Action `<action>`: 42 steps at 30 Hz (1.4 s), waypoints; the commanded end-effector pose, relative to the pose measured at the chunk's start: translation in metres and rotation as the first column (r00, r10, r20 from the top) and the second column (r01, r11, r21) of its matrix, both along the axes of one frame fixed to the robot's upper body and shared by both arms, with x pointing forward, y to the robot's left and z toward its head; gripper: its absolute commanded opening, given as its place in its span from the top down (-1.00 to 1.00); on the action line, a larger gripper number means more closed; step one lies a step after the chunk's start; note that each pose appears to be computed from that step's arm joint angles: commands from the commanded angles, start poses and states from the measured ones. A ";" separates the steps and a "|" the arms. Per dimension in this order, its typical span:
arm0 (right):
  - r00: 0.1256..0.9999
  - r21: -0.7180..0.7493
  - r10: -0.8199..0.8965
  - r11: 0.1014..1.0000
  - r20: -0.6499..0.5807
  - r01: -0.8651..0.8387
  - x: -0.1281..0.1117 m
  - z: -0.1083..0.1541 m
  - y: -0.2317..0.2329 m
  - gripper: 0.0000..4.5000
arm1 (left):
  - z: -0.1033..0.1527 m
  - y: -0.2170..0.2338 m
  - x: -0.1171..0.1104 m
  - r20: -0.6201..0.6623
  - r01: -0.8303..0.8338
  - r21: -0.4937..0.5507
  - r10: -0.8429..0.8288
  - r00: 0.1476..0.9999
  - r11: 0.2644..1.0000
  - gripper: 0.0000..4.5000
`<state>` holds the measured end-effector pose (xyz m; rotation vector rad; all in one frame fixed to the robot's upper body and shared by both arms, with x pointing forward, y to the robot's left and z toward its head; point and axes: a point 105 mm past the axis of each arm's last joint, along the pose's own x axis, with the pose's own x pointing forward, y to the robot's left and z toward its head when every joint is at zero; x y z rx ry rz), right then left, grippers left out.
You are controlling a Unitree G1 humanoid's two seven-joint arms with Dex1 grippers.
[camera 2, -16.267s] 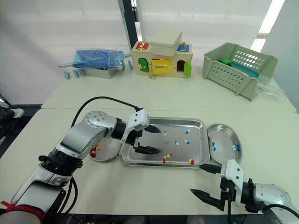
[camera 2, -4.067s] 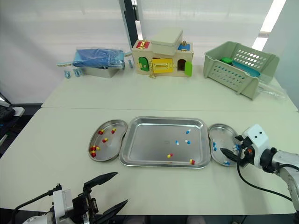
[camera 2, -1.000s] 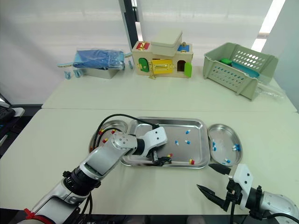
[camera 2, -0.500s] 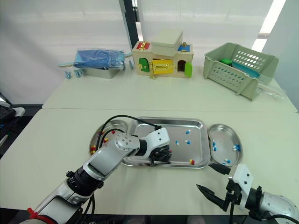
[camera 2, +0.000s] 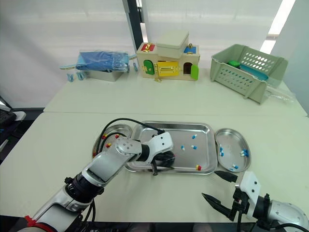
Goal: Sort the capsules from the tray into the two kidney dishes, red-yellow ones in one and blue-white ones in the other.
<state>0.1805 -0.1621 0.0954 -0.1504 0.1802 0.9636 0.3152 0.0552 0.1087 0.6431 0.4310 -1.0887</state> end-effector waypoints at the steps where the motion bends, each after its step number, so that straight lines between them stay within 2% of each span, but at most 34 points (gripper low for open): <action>1: 0.998 0.001 0.053 0.999 0.038 -0.054 -0.006 0.006 0.007 -1.00 | 0.025 0.024 0.005 0.034 -0.091 -0.042 0.092 0.995 0.995 0.99; 8: 0.994 -0.003 0.103 0.995 0.045 -0.103 -0.009 -0.002 0.008 -1.00 | 0.045 0.094 0.008 0.050 -0.355 -0.045 0.357 0.933 0.934 0.99; 15: 0.989 -0.015 0.138 0.990 0.049 -0.137 -0.004 -0.006 0.008 -1.00 | 0.045 0.145 0.011 0.073 -0.549 -0.043 0.551 0.831 0.834 0.99; 20: 0.986 -0.014 0.158 0.987 0.051 -0.158 -0.001 -0.004 0.010 -1.00 | 0.042 0.163 0.010 0.075 -0.630 -0.057 0.633 0.771 0.774 0.99; 26: 0.985 -0.019 0.163 0.987 0.054 -0.162 0.003 -0.002 0.009 -1.00 | 0.040 0.164 0.007 0.083 -0.637 -0.061 0.640 0.764 0.769 0.99; 30: 0.985 -0.020 0.163 0.987 0.050 -0.162 0.003 -0.001 0.009 -1.00 | 0.042 0.165 0.007 0.093 -0.638 -0.066 0.642 0.761 0.767 0.52; 40: 0.986 -0.020 0.160 0.987 0.040 -0.159 0.002 -0.001 0.008 -1.00 | 0.044 0.162 0.006 0.091 -0.621 -0.067 0.625 0.775 0.781 -0.95; 42: 0.987 -0.019 0.159 0.987 0.039 -0.158 0.002 -0.001 0.007 -1.00 | 0.045 0.162 0.006 0.088 -0.613 -0.070 0.617 0.782 0.787 -0.99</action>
